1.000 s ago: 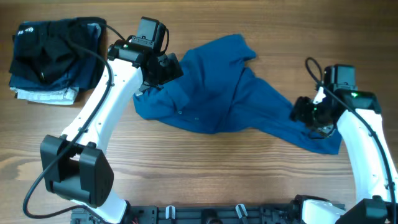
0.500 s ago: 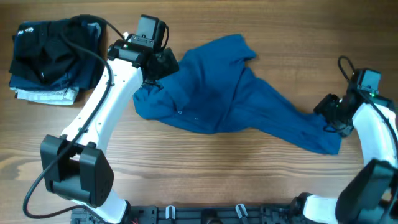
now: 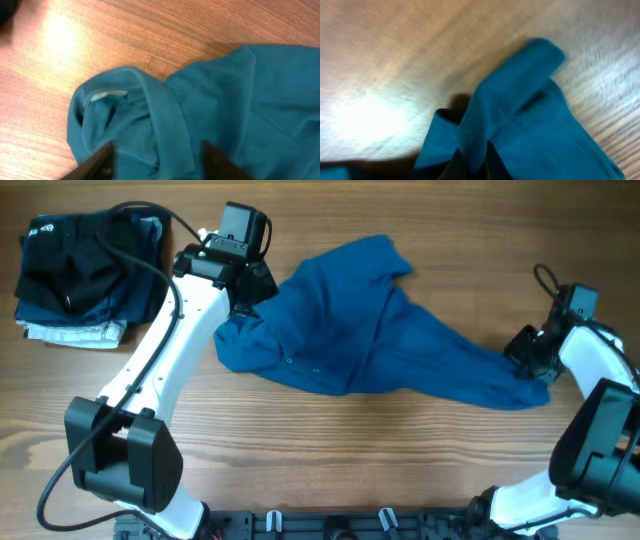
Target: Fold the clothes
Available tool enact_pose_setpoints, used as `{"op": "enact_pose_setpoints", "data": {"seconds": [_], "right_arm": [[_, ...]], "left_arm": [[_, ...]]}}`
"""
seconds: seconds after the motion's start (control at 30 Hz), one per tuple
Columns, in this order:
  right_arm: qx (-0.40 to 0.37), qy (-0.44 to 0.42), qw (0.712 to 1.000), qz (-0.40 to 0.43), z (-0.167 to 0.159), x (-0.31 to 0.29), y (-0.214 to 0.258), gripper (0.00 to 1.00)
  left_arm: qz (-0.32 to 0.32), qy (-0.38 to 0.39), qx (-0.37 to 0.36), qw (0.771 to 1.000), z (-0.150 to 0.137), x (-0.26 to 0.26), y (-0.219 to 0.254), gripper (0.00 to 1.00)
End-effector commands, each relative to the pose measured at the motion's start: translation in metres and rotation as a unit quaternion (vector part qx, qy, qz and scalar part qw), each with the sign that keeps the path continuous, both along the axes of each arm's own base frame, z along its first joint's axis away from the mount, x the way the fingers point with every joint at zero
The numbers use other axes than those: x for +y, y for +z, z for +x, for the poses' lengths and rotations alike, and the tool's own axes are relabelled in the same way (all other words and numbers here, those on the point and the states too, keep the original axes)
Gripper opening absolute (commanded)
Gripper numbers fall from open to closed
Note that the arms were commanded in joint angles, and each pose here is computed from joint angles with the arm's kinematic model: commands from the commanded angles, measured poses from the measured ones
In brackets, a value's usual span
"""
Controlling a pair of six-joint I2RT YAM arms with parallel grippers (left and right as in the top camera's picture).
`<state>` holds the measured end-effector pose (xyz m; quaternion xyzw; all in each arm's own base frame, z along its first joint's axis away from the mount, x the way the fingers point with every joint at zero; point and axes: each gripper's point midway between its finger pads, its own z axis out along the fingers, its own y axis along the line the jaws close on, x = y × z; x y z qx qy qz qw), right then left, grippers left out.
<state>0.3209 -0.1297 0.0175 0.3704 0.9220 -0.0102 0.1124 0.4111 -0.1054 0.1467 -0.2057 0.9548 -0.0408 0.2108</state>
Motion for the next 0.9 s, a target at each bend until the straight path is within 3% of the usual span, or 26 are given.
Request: {"op": "enact_pose_setpoints", "data": {"seconds": [0.0, 0.13, 0.3, 0.37, 0.43, 0.57, 0.67, 0.8, 0.87], "right_arm": [[-0.078, 0.036, 0.996, -0.009, 0.055, -0.01, 0.057, 0.04], [-0.122, 0.071, 0.99, -0.023, 0.083, -0.015, 0.13, 0.04], [-0.097, 0.109, 0.989, -0.014, 0.067, -0.005, 0.173, 0.04], [-0.081, 0.116, 0.99, -0.004, 0.056, 0.001, 0.172, 0.04], [-0.075, 0.118, 0.99, -0.002, 0.053, 0.002, 0.171, 0.04], [-0.075, 0.118, 0.99, 0.001, 0.053, 0.003, 0.171, 0.04], [-0.074, 0.121, 0.99, 0.0, 0.053, 0.003, 0.171, 0.04], [-0.074, 0.126, 0.989, -0.001, 0.053, 0.003, 0.171, 0.04], [-0.073, 0.129, 0.989, -0.002, 0.052, 0.003, 0.171, 0.04]], "left_arm": [[0.003, 0.008, -0.009, 1.0, 0.006, 0.004, 0.001, 0.35], [0.02, -0.041, -0.034, 0.998, 0.016, 0.001, 0.008, 0.18], [0.013, -0.069, -0.077, 0.995, 0.028, -0.007, 0.037, 0.2], [-0.021, -0.125, -0.077, 0.989, 0.026, -0.026, 0.039, 0.2], [-0.044, -0.16, -0.068, 0.984, 0.021, -0.042, 0.034, 0.2], [-0.027, -0.188, -0.026, 0.981, 0.019, -0.055, -0.003, 0.22], [-0.016, -0.214, 0.044, 0.976, 0.004, -0.062, -0.046, 0.27], [-0.017, -0.313, 0.094, 0.945, -0.017, -0.093, -0.085, 0.48], [-0.004, -0.326, 0.119, 0.938, -0.024, -0.101, -0.109, 0.51]]}}
